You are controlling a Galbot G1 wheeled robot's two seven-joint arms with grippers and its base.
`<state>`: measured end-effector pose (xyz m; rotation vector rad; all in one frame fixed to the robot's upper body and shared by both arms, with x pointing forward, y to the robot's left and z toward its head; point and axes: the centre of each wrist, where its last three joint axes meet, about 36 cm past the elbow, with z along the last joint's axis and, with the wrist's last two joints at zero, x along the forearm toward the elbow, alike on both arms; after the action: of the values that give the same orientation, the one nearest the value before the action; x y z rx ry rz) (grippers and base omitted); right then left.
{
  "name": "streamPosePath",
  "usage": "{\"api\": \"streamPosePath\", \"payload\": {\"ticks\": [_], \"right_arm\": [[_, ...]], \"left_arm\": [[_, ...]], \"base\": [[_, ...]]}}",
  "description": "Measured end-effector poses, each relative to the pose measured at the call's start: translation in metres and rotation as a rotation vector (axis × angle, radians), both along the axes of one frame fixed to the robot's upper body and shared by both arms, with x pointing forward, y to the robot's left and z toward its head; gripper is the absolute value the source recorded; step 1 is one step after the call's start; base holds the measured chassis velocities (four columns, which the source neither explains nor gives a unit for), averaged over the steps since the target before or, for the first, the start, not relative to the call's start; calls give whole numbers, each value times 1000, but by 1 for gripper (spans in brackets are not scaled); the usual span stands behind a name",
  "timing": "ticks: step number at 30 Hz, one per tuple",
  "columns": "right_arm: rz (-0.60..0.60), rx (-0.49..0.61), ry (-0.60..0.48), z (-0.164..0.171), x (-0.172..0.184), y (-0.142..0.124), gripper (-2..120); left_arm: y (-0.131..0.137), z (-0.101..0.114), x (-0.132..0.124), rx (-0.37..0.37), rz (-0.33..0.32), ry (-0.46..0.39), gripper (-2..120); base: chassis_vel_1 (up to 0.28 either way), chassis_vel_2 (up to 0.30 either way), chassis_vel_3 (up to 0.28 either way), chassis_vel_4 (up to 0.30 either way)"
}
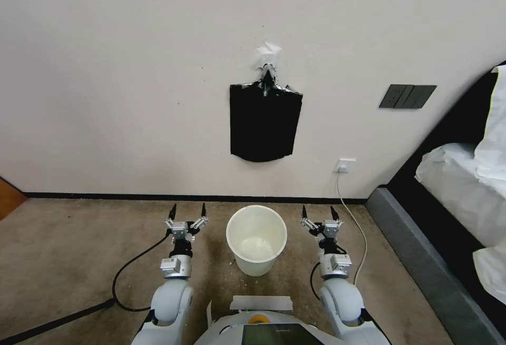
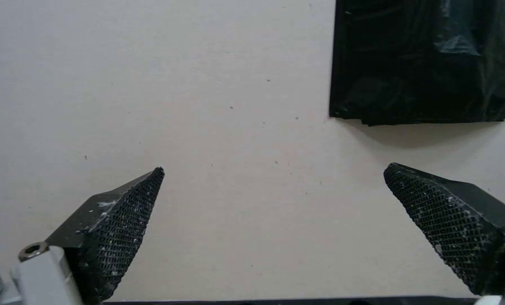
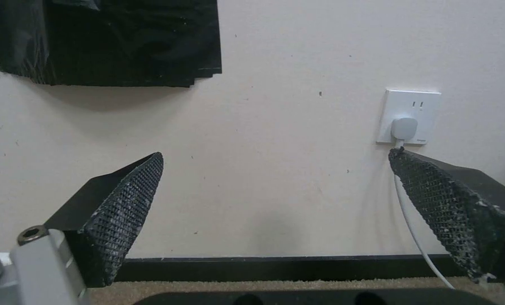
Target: Place a trash bag onto the trash bin.
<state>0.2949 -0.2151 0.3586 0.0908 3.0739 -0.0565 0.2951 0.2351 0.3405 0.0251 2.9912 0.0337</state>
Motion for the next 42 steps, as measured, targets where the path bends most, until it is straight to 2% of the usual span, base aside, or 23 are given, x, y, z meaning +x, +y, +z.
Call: {"api": "streamPosePath", "payload": {"ticks": [3, 6, 8, 10, 11, 12, 14, 15, 17, 19, 20, 21, 22, 24, 25, 27, 31, 33, 35, 36, 37, 39, 42], "right_arm": [[29, 3, -15, 5, 1, -2, 100], [122, 30, -54, 28, 0, -7, 100], [215, 84, -61, 52, 4, -13, 100], [215, 84, -61, 52, 4, -13, 100], [289, 174, -46, 73, 26, -15, 100], [289, 174, -46, 73, 26, -15, 100], [320, 222, -43, 85, 58, -12, 100], [320, 222, -43, 85, 58, -12, 100], [358, 262, -64, 99, 101, -2, 100], [358, 262, -64, 99, 101, -2, 100], [401, 327, -66, 114, 133, 15, 100], [426, 364, -63, 123, 146, 25, 100], [443, 393, -65, 131, 157, 32, 100], [443, 393, -65, 131, 157, 32, 100], [483, 451, -77, 151, 183, 48, 100], [512, 514, -79, 166, 203, 62, 100], [535, 584, -80, 181, 220, 73, 100], [551, 657, -78, 196, 239, 81, 100], [551, 657, -78, 196, 239, 81, 100], [561, 758, -80, 213, 256, 83, 100], [561, 758, -80, 213, 256, 83, 100], [568, 839, -88, 229, 269, 81, 100], [572, 895, -97, 242, 280, 78, 100]], "left_arm": [[0, 3, -2, -4, -15, 7, 100], [3, 9, -7, -7, -35, 13, 100], [9, 11, -12, -6, -42, 20, 100], [9, 11, -12, -6, -42, 20, 100], [14, 11, -14, 3, -45, 25, 100], [14, 11, -14, 3, -45, 25, 100], [15, 11, -15, 4, -47, 26, 100], [15, 11, -15, 4, -47, 26, 100], [16, 12, -14, 6, -36, 22, 100], [16, 12, -14, 6, -36, 22, 100], [19, 14, -10, 3, -11, 10, 100], [20, 15, -9, 3, -1, 6, 100], [21, 16, -9, 4, 4, 5, 100], [21, 16, -9, 4, 4, 5, 100], [24, 18, -10, 9, 11, 4, 100], [27, 18, -13, 14, 17, 7, 100], [27, 17, -16, 9, 29, 10, 100], [26, 18, -19, 4, 34, 9, 100], [26, 18, -19, 4, 34, 9, 100], [26, 22, -22, 7, 33, 2, 100], [26, 22, -22, 7, 33, 2, 100], [28, 24, -24, 11, 33, -1, 100], [29, 25, -26, 13, 35, -6, 100]], "base": [[0, 0, 0, 0], [0, 0, 0, 0], [0, 0, 0, 0], [0, 0, 0, 0], [0, 0, 0, 0], [0, 0, 0, 0], [0, 0, 0, 0], [0, 0, 0, 0], [0, 0, 0, 0], [0, 0, 0, 0], [0, 0, 0, 0], [0, 0, 0, 0], [0, 0, 0, 0], [0, 0, 0, 0], [0, 0, 0, 0], [0, 0, 0, 0], [0, 0, 0, 0], [0, 0, 0, 0], [0, 0, 0, 0], [0, 0, 0, 0], [0, 0, 0, 0], [0, 0, 0, 0], [0, 0, 0, 0]]}}
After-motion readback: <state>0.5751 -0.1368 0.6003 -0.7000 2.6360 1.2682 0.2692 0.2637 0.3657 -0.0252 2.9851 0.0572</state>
